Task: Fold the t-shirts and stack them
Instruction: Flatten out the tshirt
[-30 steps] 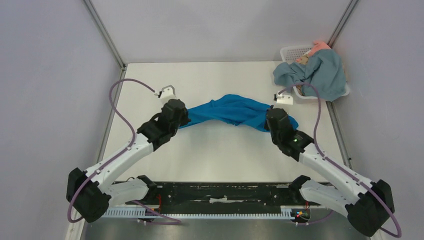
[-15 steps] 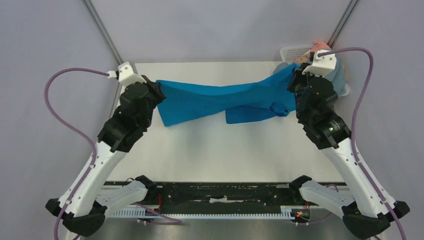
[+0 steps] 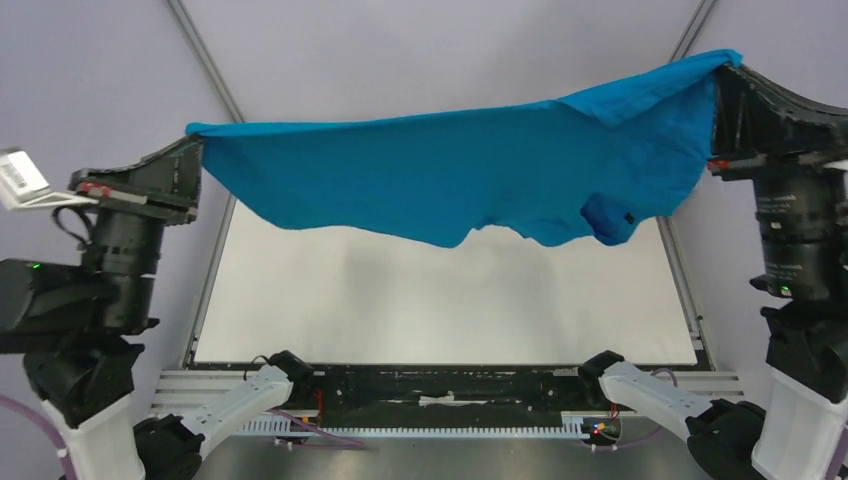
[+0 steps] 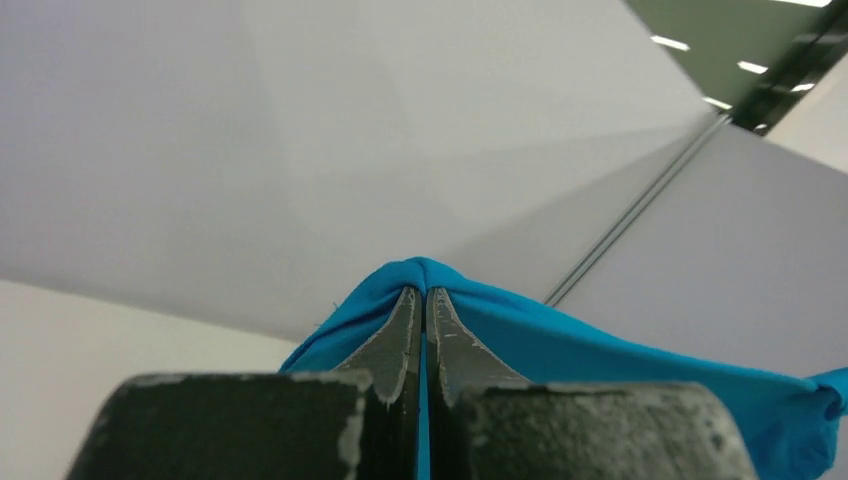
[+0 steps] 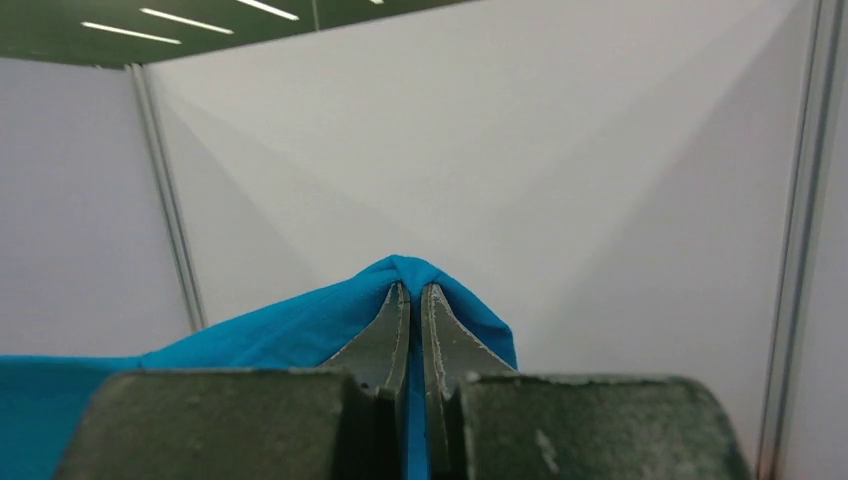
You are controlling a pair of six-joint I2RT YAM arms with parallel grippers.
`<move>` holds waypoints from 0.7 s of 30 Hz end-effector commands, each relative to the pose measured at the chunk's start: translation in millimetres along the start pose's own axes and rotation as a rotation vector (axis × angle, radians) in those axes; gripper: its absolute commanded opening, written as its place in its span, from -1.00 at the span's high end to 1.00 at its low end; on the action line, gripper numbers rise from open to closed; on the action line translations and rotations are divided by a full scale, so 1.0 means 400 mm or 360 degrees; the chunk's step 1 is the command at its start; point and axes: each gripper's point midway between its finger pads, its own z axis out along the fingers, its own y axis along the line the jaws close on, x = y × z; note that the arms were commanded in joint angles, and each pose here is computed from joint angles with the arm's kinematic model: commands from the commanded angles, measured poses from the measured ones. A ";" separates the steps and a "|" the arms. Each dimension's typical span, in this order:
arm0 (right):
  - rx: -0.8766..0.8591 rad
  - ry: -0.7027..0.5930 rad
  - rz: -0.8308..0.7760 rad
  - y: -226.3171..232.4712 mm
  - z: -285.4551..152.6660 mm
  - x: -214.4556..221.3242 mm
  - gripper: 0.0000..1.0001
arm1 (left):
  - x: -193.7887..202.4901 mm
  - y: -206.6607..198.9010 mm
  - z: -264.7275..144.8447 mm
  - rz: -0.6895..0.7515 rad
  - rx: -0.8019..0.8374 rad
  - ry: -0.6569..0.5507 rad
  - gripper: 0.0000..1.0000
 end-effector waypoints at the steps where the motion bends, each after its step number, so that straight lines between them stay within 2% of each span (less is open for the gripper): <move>1: -0.0155 -0.0125 -0.0023 0.033 -0.025 -0.078 1.00 | -0.064 -0.041 -0.038 0.0084 0.0135 -0.0026 0.95; 5: -0.0130 -0.0160 -0.0041 0.024 -0.027 -0.090 1.00 | -0.064 -0.051 -0.022 0.0101 0.0140 -0.0019 0.95; 7: -0.0091 -0.0113 -0.0075 0.017 -0.007 -0.054 1.00 | -0.038 -0.035 0.012 0.0132 0.0061 0.0004 0.95; 10: 0.0035 0.0015 -0.0141 -0.006 0.044 0.054 1.00 | 0.031 0.026 0.093 0.0237 -0.0185 0.0044 0.95; 12: 0.0167 0.0127 -0.0207 -0.032 0.082 0.158 1.00 | 0.100 0.091 0.155 0.0347 -0.0418 0.0071 0.95; 16: 0.0482 0.0437 -0.0421 -0.097 0.151 0.434 1.00 | 0.281 0.276 0.264 0.0710 -0.1031 0.0149 0.95; 18: 0.0582 0.0618 -0.0533 -0.122 0.173 0.603 0.94 | 0.425 0.371 0.333 0.0798 -0.1136 0.0339 0.95; 19: 0.0594 0.0691 -0.0562 -0.131 0.185 0.688 0.99 | 0.489 0.434 0.359 0.0792 -0.1189 0.0439 0.95; 21: 0.0578 0.0853 -0.0561 -0.142 0.193 0.869 0.94 | 0.630 0.563 0.403 0.0746 -0.1295 0.0635 0.95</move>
